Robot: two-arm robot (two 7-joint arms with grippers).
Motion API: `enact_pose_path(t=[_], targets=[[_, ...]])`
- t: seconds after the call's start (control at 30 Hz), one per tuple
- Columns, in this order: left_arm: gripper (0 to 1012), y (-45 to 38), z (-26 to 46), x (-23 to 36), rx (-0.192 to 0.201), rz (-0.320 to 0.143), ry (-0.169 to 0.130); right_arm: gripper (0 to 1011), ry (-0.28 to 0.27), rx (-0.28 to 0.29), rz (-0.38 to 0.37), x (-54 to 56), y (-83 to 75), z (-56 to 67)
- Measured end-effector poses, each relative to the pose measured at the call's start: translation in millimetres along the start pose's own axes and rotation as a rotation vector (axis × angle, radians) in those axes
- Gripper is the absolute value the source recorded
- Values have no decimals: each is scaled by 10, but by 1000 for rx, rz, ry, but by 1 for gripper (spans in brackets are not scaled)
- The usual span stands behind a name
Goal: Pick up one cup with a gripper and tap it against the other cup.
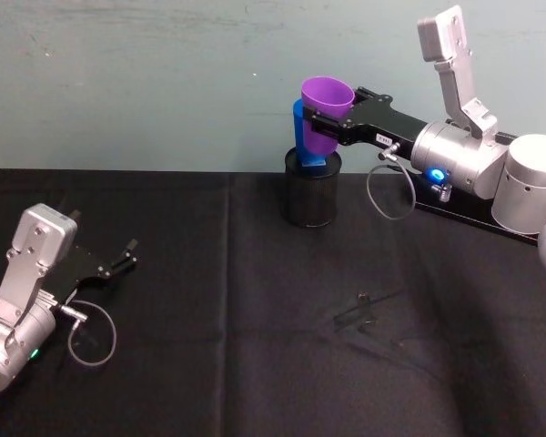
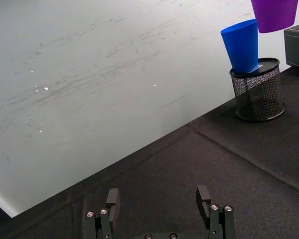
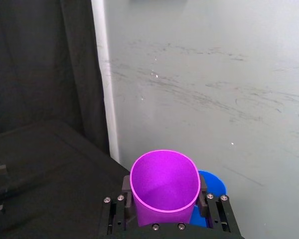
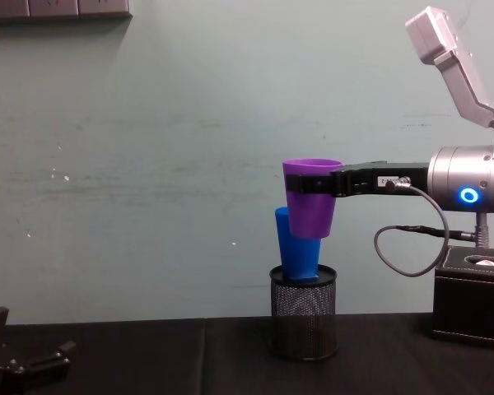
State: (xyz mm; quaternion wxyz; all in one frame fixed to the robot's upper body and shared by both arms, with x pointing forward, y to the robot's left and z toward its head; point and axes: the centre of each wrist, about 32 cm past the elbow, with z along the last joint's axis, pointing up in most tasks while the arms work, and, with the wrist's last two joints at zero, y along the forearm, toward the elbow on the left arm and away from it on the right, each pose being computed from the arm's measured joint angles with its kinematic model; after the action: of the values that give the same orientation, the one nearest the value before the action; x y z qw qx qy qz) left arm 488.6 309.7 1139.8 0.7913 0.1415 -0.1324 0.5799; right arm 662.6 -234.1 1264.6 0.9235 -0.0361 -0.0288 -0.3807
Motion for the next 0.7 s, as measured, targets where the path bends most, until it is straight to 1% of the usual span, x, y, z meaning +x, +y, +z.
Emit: enact_pose_path(t=[0.7], targets=[[1011,0,0,0,0,0,0,729,1,-2,-12,19,55,-8]])
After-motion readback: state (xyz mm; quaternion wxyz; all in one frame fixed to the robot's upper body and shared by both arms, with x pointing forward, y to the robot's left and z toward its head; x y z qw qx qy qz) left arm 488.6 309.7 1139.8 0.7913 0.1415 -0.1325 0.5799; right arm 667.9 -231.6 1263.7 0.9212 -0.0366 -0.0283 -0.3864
